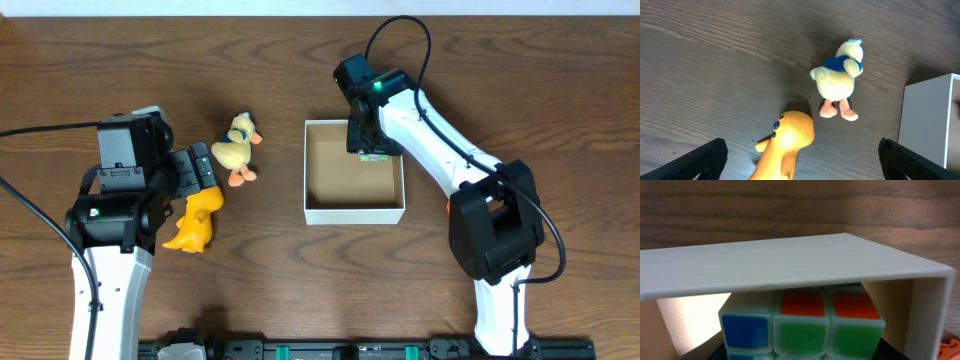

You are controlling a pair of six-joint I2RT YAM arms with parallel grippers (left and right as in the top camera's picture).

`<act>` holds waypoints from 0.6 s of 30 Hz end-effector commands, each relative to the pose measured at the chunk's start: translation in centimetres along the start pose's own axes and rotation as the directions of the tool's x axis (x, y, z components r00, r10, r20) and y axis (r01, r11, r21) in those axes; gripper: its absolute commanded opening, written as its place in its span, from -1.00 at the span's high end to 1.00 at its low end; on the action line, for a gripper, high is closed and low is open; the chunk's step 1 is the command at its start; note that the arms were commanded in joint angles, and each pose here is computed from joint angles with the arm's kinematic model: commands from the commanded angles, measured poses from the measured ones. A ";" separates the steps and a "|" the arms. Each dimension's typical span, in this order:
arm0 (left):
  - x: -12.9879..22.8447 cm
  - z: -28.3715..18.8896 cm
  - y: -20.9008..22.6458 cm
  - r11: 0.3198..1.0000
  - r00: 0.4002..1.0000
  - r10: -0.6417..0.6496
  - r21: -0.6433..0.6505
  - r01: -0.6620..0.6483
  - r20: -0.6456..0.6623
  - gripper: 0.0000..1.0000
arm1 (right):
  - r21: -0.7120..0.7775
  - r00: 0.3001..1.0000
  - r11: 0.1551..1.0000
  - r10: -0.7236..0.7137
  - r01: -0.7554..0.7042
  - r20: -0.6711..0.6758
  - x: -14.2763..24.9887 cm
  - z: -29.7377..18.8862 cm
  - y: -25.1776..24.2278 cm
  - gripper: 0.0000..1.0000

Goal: Pack container
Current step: 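Lift the Rubik's cube and carry it left over the white box, then lower the cube into the box and open the right gripper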

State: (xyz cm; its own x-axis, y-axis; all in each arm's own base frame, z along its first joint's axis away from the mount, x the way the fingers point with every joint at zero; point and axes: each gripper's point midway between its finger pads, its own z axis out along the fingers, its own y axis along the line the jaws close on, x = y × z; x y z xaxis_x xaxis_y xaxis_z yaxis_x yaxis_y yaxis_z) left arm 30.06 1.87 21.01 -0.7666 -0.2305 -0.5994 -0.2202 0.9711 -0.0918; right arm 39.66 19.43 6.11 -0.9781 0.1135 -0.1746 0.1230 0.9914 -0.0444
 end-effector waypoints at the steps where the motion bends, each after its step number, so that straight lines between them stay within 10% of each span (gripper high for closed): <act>1: -0.7 -0.5 0.0 1.000 1.000 0.010 -0.006 -0.010 0.020 -0.96 | 0.026 1.000 1.000 0.007 -0.007 -0.018 0.6 1.1 -0.4 0.97; 7: -0.7 -0.5 0.0 1.000 1.000 0.010 -0.007 -0.010 0.020 -0.96 | 0.038 0.999 0.999 0.005 -0.004 -0.034 1.4 2.3 -0.8 0.92; 18: -0.7 -0.5 0.0 1.000 1.000 0.010 -0.007 -0.010 0.020 -0.96 | 0.037 0.999 0.999 0.001 0.000 -0.034 1.5 2.5 -0.8 0.15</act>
State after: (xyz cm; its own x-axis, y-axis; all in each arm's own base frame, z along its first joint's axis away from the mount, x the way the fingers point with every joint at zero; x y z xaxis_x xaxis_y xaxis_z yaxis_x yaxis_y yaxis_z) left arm 30.06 1.87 21.01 -0.7666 -0.2305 -0.5994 -0.2202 0.9711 -0.0918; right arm 38.67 18.88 3.96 -0.9832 0.1107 -0.1453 0.1212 0.9905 -0.0655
